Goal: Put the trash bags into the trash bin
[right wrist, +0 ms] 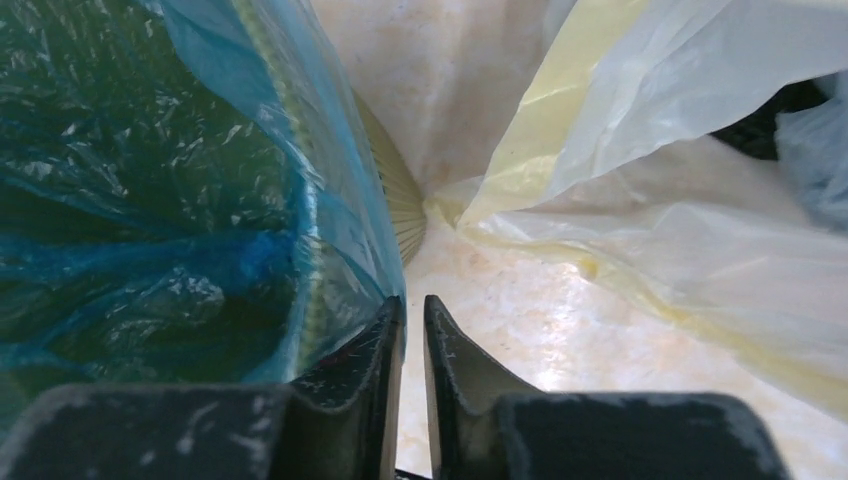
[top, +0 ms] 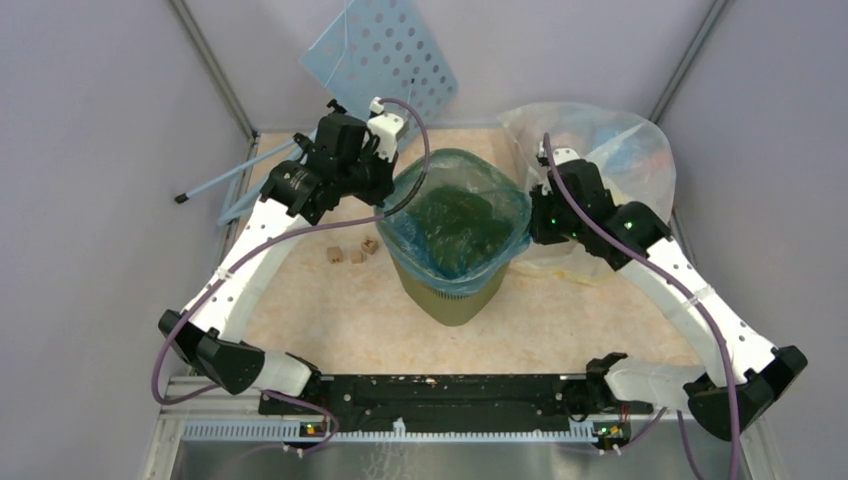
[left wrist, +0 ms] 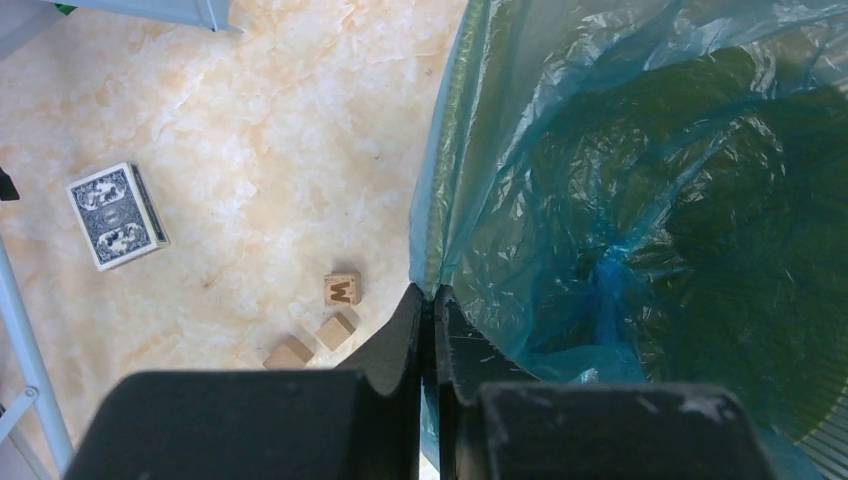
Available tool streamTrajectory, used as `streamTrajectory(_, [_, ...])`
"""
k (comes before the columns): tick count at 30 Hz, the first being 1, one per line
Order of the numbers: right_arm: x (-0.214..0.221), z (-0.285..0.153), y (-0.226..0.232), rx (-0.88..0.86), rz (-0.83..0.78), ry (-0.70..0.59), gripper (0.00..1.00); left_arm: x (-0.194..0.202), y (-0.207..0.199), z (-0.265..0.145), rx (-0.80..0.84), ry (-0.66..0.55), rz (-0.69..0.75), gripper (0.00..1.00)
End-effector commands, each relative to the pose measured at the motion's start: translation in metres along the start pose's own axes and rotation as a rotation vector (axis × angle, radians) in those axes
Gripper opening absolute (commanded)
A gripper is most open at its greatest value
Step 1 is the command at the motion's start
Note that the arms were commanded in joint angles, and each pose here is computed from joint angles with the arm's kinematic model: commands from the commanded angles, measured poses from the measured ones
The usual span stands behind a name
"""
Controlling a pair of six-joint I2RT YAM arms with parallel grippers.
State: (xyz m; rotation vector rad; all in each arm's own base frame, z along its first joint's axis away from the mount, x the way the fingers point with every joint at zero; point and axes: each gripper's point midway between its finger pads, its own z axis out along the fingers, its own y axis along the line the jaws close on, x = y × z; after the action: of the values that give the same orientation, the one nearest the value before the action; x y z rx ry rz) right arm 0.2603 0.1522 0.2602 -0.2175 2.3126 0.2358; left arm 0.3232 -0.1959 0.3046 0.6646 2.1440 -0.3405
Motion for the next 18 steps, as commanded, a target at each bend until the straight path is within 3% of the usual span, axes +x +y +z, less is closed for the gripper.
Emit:
streamTrajectory(1, [-0.006, 0.003, 0.030, -0.178, 0.117, -0.094, 0.18, 0.023, 0.001, 0.012, -0.003, 0.068, -0.038, 0.00])
streamTrajectory(11, [-0.009, 0.004, -0.004, -0.111, 0.204, -0.205, 0.29, 0.022, 0.015, 0.017, -0.089, 0.057, -0.074, 0.01])
streamTrajectory(18, [-0.005, 0.002, -0.007, -0.124, 0.194, -0.195, 0.29, 0.008, 0.031, 0.025, -0.170, 0.024, -0.101, 0.01])
